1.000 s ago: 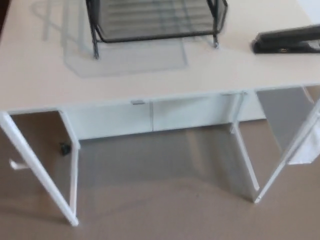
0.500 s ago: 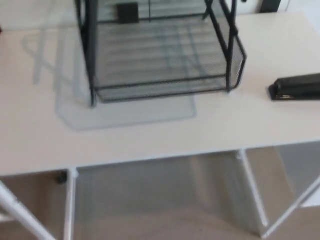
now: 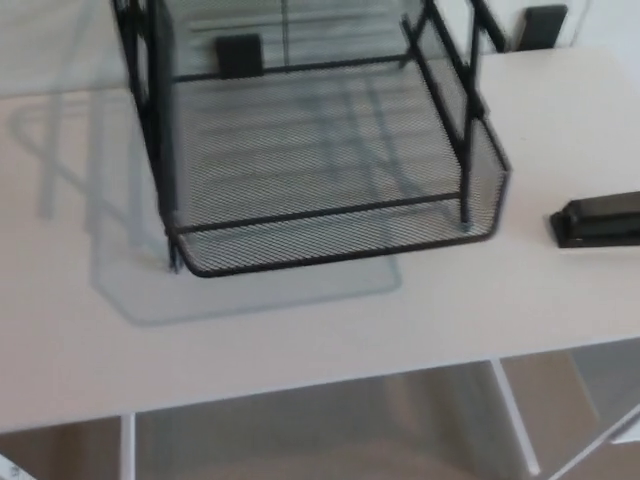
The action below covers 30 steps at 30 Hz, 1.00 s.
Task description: The robot walks towards a desk on which a file tray is kept in the middle and a stapler is kept to its right. The robot lifts the stapler using its right hand and places it on the file tray.
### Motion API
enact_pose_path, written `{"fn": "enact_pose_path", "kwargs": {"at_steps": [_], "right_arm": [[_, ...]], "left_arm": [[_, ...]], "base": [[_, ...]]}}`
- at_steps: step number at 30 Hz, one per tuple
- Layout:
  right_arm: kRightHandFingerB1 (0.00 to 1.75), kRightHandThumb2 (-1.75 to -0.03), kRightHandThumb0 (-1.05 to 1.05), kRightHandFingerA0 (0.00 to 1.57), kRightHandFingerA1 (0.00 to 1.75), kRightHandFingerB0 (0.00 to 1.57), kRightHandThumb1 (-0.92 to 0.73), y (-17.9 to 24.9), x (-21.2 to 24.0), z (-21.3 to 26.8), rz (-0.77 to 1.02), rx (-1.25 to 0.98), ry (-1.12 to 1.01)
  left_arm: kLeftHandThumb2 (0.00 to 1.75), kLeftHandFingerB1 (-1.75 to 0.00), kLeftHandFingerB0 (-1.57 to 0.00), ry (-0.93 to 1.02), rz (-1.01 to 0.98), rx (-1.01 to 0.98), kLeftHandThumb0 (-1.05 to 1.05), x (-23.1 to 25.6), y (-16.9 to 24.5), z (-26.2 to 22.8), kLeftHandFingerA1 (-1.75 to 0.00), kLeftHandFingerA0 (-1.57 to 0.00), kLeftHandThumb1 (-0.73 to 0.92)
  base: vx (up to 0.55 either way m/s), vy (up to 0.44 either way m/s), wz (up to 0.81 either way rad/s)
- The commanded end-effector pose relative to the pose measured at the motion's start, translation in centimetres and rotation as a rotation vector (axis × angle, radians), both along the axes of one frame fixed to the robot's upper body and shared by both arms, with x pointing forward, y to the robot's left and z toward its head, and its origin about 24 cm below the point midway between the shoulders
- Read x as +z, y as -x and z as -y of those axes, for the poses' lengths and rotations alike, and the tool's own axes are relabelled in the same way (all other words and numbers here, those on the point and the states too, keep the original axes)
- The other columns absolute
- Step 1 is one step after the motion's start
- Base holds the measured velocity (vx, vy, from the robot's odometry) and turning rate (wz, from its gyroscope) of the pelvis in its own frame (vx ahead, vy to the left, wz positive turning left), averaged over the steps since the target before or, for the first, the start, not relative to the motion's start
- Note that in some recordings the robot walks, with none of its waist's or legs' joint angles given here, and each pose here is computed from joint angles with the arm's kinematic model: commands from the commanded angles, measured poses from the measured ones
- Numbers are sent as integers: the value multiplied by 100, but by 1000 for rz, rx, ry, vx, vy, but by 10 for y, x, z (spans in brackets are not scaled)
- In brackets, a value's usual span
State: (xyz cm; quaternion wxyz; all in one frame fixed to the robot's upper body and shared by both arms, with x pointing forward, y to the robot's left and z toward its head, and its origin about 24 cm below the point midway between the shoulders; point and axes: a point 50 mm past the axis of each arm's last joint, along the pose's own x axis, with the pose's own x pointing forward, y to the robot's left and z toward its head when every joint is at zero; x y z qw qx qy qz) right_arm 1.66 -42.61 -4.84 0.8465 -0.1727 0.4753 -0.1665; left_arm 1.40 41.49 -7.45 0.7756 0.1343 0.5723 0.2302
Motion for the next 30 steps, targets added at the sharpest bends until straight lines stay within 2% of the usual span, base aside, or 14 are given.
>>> {"fn": "enact_pose_path", "kwargs": {"at_steps": [1,25,26,27,29,30], "right_arm": [[47,-78,-70,4,49,14,-41,0,3,3,10,-4,14],[47,-78,-70,4,49,14,-41,1,2,2,-10,12,13],[47,-57,-60,51,73,9,-57,-82,51,28,462,-226,-12],[47,-57,-60,51,73,9,-57,-110,78,36,667,-307,-68],[48,-58,-62,46,72,9,-59,-117,86,38,693,-296,-53],[55,-84,-75,38,73,6,-46,-133,106,42,750,-273,-22]], "left_arm": [[59,-52,-53,-15,6,-8,-42,3,0,-3,-58,-59,66],[59,-52,-53,-14,-16,13,-42,3,16,-3,-58,-59,66],[94,-59,-30,-1,224,133,-46,17,-18,-14,-70,-51,49],[94,-59,-30,10,329,179,-46,25,-32,-18,-70,-51,49],[92,-58,-30,0,332,171,-50,27,-35,-19,-71,-56,48],[60,-54,-39,-11,350,161,-51,29,-42,-20,-67,-60,67]], "base": [[68,84,14],[10,-7,3],[0,0,0],[0,0,0],[0,0,0],[0,0,0]]}}
